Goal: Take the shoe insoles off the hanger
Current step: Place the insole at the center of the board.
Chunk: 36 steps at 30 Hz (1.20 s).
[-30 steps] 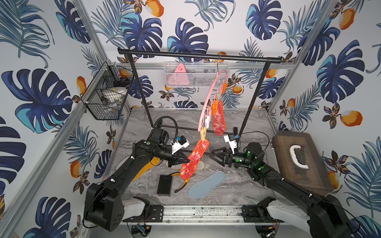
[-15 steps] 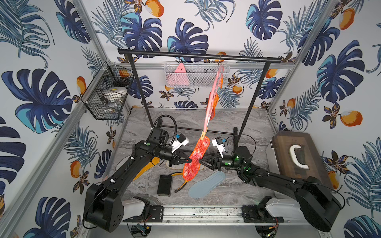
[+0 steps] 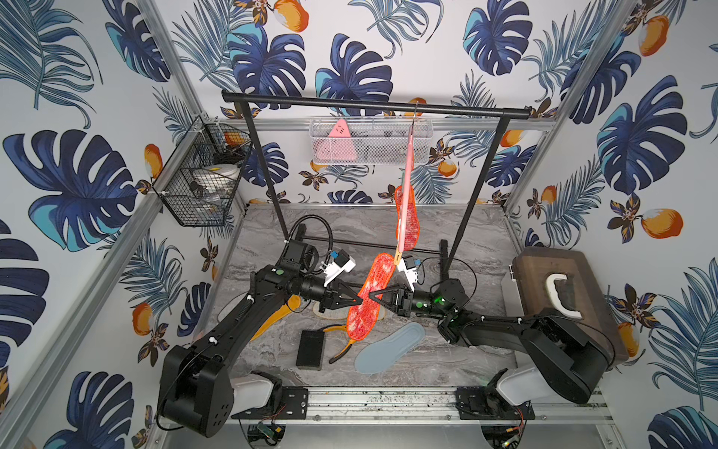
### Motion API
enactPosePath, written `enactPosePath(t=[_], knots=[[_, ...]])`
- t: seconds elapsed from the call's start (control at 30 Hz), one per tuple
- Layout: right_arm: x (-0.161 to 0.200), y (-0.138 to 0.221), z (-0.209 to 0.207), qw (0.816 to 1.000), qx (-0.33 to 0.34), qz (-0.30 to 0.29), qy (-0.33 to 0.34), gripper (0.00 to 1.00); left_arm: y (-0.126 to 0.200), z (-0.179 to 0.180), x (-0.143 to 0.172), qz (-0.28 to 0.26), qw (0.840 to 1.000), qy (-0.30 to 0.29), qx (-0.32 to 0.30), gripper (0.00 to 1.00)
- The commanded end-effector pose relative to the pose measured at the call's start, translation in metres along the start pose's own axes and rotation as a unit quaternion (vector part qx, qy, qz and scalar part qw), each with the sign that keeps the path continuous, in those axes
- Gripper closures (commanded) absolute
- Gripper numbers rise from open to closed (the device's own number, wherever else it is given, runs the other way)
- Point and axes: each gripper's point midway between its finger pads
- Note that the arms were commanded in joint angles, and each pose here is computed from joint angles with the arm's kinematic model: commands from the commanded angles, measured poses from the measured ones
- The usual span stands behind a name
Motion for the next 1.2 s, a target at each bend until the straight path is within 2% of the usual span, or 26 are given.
enactPosePath(t=[0.0,0.1,0.17,0.23,0.4,0.47,0.53,0.63,0.7,0.83,0.87,1.07,1.17], knots=[[-0.007,0.002,0.014,1.000,-0.025,-0.015,0.010,0.92,0.001,-0.001,-0.006,-0.009,1.000,-0.001,0.006,0.98],[-0.005,0.006,0.008,1.000,0.002,-0.014,0.006,0.97,0.001,0.001,-0.004,-0.004,1.000,0.001,-0.003,0.87],[-0.002,0.011,-0.001,0.999,0.042,-0.011,0.002,0.99,0.002,0.004,-0.002,0.002,1.000,0.001,-0.013,0.68],[0.004,0.020,-0.018,0.995,0.101,-0.007,-0.017,1.00,0.003,0.009,0.001,0.009,1.000,0.003,-0.028,0.56],[0.020,0.051,-0.048,0.972,0.230,0.004,-0.047,1.00,0.005,0.025,0.010,0.029,0.997,0.008,-0.065,0.45],[0.024,0.069,-0.059,0.955,0.290,-0.003,-0.068,1.00,0.006,0.032,0.015,0.037,0.996,0.010,-0.081,0.41],[0.030,0.092,-0.071,0.929,0.356,-0.014,-0.099,1.00,0.007,0.040,0.021,0.047,0.994,0.006,-0.100,0.40],[0.042,0.135,-0.089,0.873,0.460,-0.048,-0.157,1.00,0.009,0.054,0.029,0.058,0.989,0.008,-0.133,0.39],[0.047,0.156,-0.092,0.841,0.510,-0.047,-0.173,1.00,0.010,0.060,0.032,0.062,0.987,0.010,-0.146,0.39],[0.056,0.205,-0.092,0.746,0.624,-0.067,-0.224,1.00,0.011,0.062,0.034,0.066,0.986,0.013,-0.151,0.39],[0.058,0.213,-0.092,0.730,0.639,-0.071,-0.232,1.00,0.011,0.062,0.034,0.067,0.986,0.013,-0.150,0.39],[0.067,0.252,-0.088,0.665,0.685,-0.122,-0.271,1.00,0.012,0.059,0.033,0.065,0.987,0.011,-0.148,0.38],[0.075,0.268,-0.093,0.646,0.694,-0.121,-0.294,1.00,0.011,0.057,0.033,0.064,0.988,0.010,-0.143,0.38]])
Point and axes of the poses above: each gripper's point midway between its finger pads, its own y axis back along the fingers, its own z axis along the line the jaws close on, x = y × z, and after that the axes turned 1 degree about -y, right-handed
